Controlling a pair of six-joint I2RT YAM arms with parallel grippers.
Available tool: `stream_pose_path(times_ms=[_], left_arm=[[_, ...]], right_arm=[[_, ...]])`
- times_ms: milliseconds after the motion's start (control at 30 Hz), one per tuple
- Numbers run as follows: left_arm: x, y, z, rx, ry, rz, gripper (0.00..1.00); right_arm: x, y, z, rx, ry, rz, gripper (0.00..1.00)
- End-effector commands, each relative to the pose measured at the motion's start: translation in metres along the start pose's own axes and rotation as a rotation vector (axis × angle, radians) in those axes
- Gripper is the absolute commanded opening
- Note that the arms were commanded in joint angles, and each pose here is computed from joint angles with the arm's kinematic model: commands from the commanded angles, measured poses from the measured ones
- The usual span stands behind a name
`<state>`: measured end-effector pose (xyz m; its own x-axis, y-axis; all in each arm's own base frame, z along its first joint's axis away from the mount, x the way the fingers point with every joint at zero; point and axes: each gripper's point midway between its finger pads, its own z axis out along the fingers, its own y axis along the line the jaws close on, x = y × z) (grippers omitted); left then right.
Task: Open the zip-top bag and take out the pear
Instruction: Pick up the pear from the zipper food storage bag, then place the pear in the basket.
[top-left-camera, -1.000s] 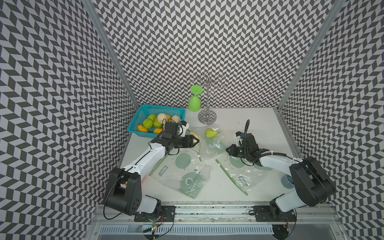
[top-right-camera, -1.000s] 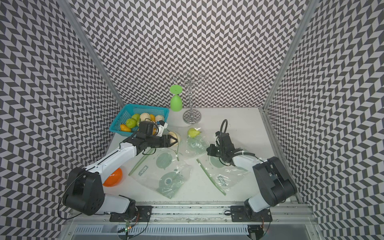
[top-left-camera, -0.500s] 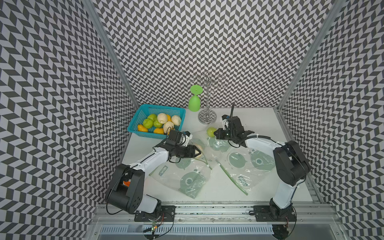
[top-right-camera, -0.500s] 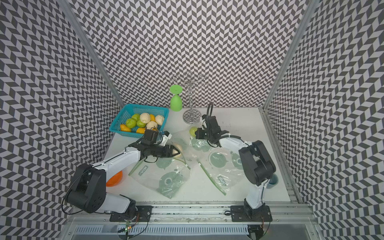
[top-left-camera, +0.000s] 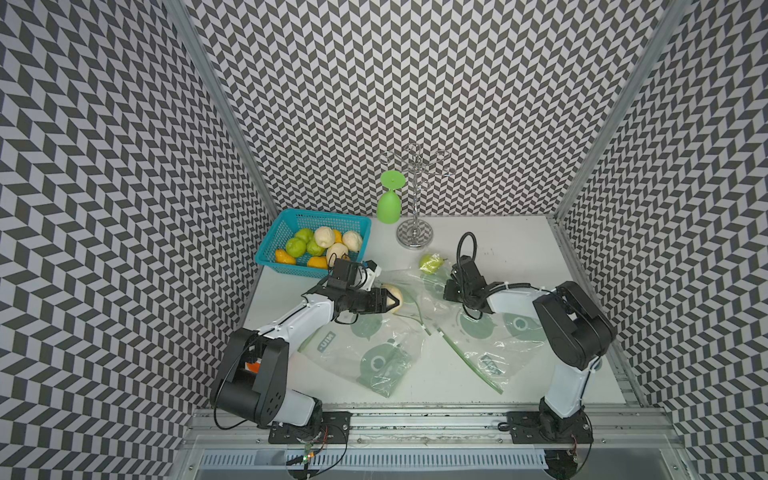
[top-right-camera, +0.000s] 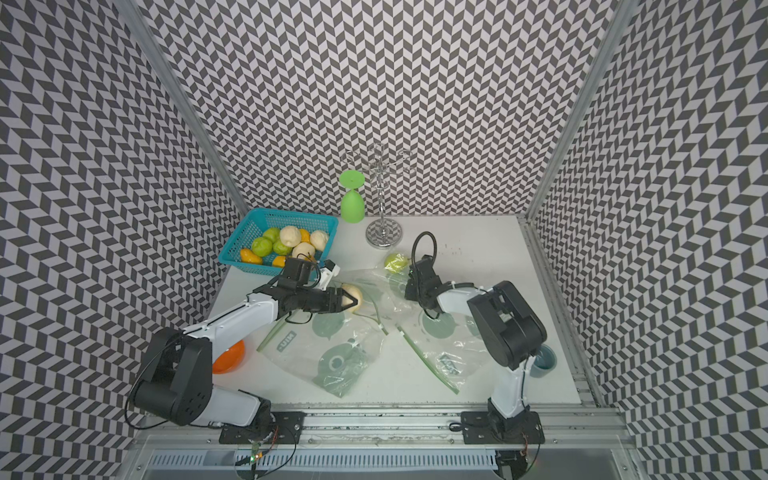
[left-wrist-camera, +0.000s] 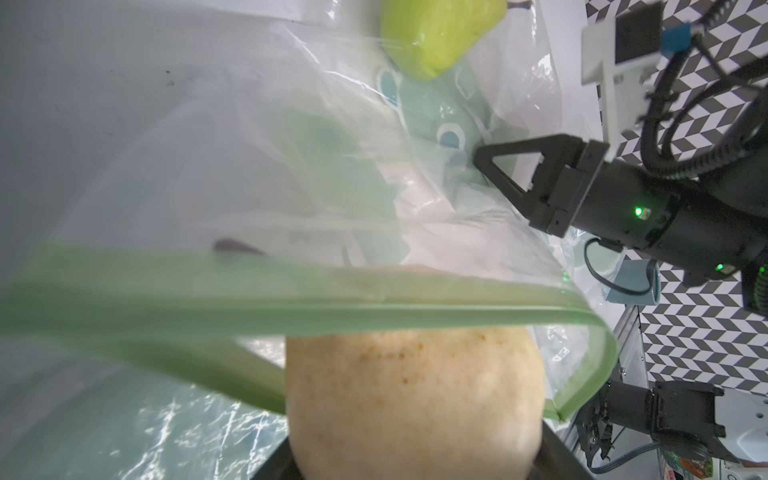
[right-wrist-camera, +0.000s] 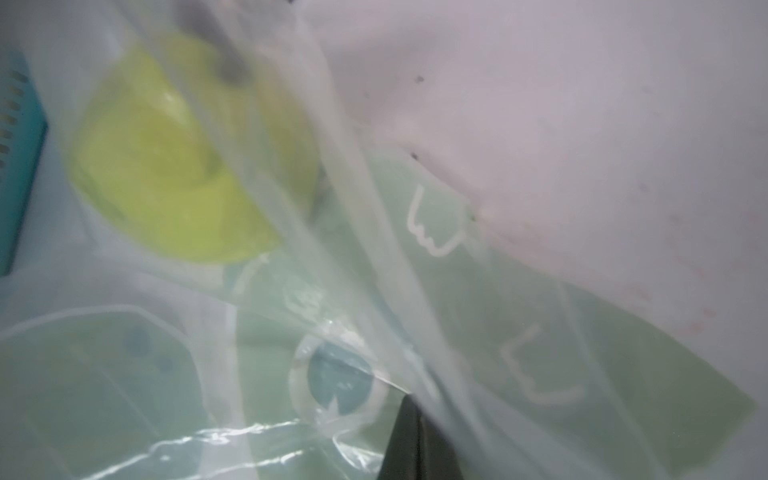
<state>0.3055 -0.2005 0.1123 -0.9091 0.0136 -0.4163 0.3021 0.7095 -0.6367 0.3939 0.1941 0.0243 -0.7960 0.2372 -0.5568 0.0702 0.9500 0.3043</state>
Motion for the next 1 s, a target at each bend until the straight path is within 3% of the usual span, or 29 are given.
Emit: stream_pose_path(times_ms=[0,200,367,467,567,767,833,900,967], left_arm=[[-0.016,-0.004,-0.008,0.019,-0.035,0.033,0.42],[-0.045,-0.003,-0.035,0.034,-0.118,0.022,0.42],[-0.082,0.003,-0.078,0.008,-0.238,0.016,0.41],[-0.112,0.03,-0.117,-0.165,-0.362,-0.007,0.41],[-0.143,0.052,-0.156,-0.261,-0.475,-0.026,0.44],[-0.183,0.152,-0.194,-0.441,-0.533,-0.207,0.48],[-0.19,0.183,-0.206,-0.477,-0.565,-0.27,0.51],[-0.199,0.203,-0.214,-0.515,-0.589,-0.289,0.6],[-0.207,0.215,-0.207,-0.498,-0.576,-0.291,0.65]], right_arm=[[0.008,-0.034,-0.017,0.116,-0.043,0.084,0.0],[0.021,-0.037,-0.035,0.089,-0.045,0.123,0.0],[0.023,-0.027,-0.039,0.043,-0.04,0.133,0.0],[0.019,-0.014,-0.045,-0.014,-0.046,0.134,0.0],[0.016,-0.006,-0.051,-0.036,-0.051,0.127,0.0],[0.004,0.012,-0.069,-0.124,-0.073,0.12,0.01],[-0.006,0.022,-0.081,-0.173,-0.1,0.108,0.06],[-0.012,0.03,-0.092,-0.221,-0.107,0.093,0.15],[-0.019,0.035,-0.1,-0.259,-0.101,0.073,0.22]])
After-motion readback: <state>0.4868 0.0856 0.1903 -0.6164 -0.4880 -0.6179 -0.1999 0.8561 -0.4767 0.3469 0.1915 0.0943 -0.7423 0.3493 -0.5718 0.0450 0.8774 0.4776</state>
